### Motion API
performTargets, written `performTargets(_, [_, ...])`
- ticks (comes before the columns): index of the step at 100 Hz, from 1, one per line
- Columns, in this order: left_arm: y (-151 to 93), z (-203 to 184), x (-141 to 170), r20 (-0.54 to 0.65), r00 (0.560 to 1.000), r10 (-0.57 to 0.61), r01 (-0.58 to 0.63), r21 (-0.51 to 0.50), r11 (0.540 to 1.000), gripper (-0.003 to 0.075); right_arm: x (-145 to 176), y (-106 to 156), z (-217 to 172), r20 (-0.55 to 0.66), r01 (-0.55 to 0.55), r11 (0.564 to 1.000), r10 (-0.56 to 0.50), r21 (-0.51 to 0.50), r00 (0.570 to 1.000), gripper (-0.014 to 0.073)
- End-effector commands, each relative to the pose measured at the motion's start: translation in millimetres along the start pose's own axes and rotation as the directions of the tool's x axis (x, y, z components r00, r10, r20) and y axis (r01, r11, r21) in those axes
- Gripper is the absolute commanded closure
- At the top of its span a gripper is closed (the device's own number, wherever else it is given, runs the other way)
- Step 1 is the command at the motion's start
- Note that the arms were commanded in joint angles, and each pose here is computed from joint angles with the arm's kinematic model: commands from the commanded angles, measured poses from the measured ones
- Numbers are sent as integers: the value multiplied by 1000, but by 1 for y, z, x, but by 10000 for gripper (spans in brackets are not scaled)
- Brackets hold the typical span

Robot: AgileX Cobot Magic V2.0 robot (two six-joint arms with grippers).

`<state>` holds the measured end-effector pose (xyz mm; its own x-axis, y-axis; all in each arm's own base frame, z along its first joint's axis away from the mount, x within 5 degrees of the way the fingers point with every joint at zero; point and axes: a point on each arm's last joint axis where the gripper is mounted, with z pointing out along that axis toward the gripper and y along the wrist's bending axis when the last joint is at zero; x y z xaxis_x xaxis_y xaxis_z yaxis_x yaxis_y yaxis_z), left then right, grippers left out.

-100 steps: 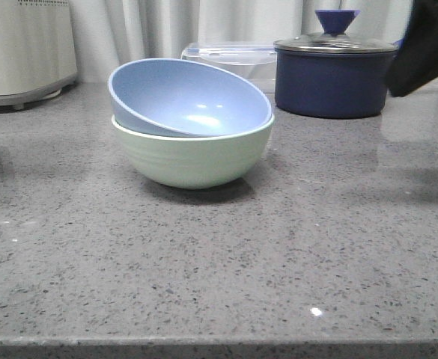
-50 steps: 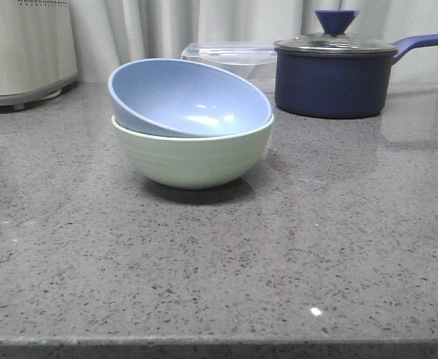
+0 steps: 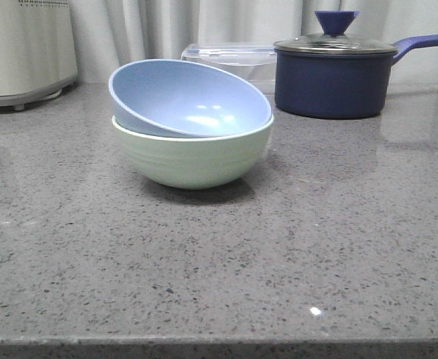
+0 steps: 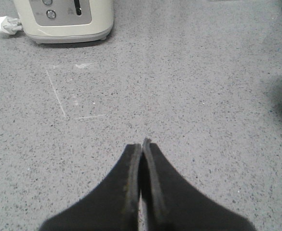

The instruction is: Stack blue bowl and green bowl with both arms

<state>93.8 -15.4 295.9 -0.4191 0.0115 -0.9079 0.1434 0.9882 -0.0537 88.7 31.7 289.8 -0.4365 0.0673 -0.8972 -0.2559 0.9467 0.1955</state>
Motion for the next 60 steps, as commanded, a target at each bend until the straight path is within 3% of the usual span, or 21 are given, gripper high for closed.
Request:
performTargets(1, [0,-9,-6,128,992,-4,4,1,1000,741,-8,1,-11,137,12,1000,-11,-8,990,666])
performTargets(28, [0,-29,4,249,968,1,-1,3,1000,741,4,-1,-28,223,21,1000,-16,-21,975,666])
performTargets(60, [0,-29,4,251,968,1,-2,3,1000,741,4,-1,-28,224,21,1000,-16,-21,974,666])
